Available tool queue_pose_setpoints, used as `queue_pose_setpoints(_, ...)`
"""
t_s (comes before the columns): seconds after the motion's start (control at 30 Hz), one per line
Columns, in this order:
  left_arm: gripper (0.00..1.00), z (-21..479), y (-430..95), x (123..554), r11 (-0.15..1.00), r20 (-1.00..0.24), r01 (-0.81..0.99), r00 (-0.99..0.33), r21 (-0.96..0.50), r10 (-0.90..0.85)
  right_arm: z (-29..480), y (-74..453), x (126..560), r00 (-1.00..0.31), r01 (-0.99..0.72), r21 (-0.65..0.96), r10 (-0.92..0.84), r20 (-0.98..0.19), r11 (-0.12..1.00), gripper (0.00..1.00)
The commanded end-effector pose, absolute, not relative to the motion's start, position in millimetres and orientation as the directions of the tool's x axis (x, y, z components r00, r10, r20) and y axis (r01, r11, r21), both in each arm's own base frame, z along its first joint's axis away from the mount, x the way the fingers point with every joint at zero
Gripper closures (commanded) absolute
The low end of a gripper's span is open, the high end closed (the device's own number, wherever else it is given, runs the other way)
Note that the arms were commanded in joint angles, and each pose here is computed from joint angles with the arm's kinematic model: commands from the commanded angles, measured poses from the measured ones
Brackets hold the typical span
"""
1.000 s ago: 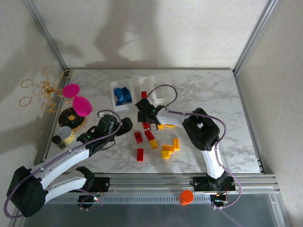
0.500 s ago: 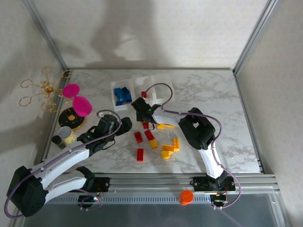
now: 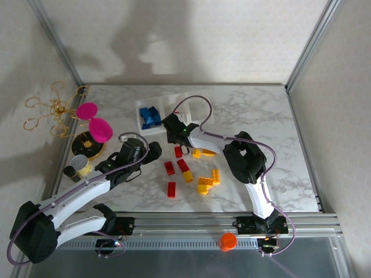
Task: Sort the legos into containers by color
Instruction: Pick up the lego from the center of the table, then place the lego in the container.
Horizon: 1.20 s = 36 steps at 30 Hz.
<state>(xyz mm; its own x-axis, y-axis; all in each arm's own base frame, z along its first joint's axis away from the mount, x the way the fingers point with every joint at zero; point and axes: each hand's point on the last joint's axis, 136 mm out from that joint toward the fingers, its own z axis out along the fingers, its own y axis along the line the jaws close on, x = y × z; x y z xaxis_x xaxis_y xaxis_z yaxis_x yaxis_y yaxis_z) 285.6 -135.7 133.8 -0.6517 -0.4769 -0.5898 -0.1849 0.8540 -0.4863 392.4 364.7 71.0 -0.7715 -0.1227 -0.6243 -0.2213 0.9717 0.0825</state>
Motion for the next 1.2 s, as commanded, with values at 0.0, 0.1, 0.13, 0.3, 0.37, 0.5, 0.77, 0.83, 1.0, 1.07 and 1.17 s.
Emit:
queue_pose_setpoints(0.0, 0.00, 154, -138, 302, 0.852, -0.618, -0.165, -0.622, -0.497, -0.481, 115, 363, 423, -0.696, -0.227, 0.085, -0.100, -0.711, 0.970, 0.53)
queue_pose_setpoints(0.1, 0.00, 157, -139, 311, 0.848, -0.619, -0.167, -0.615, -0.502, -0.488, 121, 363, 443, -0.683, -0.228, 0.079, -0.102, -0.723, 0.970, 0.53)
queue_pose_setpoints(0.13, 0.00, 158, -138, 314, 0.848, -0.620, -0.169, -0.613, -0.503, -0.489, 125, 363, 450, -0.674, -0.227, 0.074, -0.102, -0.732, 0.971, 0.53)
queue_pose_setpoints(0.3, 0.00, 161, -136, 327, 0.838, -0.618, -0.185, -0.598, -0.513, -0.511, 126, 368, 481, -0.637, -0.253, 0.062, -0.118, -0.762, 0.965, 0.53)
queue_pose_setpoints(0.37, 0.00, 163, -135, 331, 0.838, -0.622, -0.188, -0.591, -0.512, -0.513, 122, 369, 492, -0.630, -0.253, 0.043, -0.131, -0.765, 0.967, 0.52)
queue_pose_setpoints(0.5, 0.00, 169, -135, 337, 0.835, -0.629, -0.186, -0.580, -0.517, -0.518, 116, 371, 511, -0.627, -0.255, 0.035, -0.138, -0.766, 0.966, 0.50)
queue_pose_setpoints(0.77, 0.00, 173, -137, 340, 0.836, -0.630, -0.174, -0.583, -0.520, -0.513, 141, 376, 519, -0.600, -0.271, 0.050, -0.128, -0.790, 0.961, 0.37)
queue_pose_setpoints(0.83, 0.00, 175, -137, 339, 0.835, -0.631, -0.170, -0.582, -0.522, -0.513, 152, 377, 515, -0.593, -0.285, 0.069, -0.119, -0.797, 0.956, 0.33)
queue_pose_setpoints(1.0, 0.00, 179, -141, 335, 0.830, -0.624, -0.152, -0.591, -0.537, -0.512, 168, 370, 497, -0.608, -0.294, 0.098, -0.107, -0.787, 0.951, 0.32)
queue_pose_setpoints(1.07, 0.00, 179, -141, 331, 0.830, -0.621, -0.143, -0.598, -0.539, -0.507, 169, 364, 484, -0.621, -0.295, 0.116, -0.098, -0.777, 0.948, 0.33)
queue_pose_setpoints(1.17, 0.00, 176, -141, 322, 0.833, -0.619, -0.134, -0.608, -0.537, -0.497, 167, 358, 460, -0.644, -0.307, 0.155, -0.085, -0.760, 0.939, 0.33)
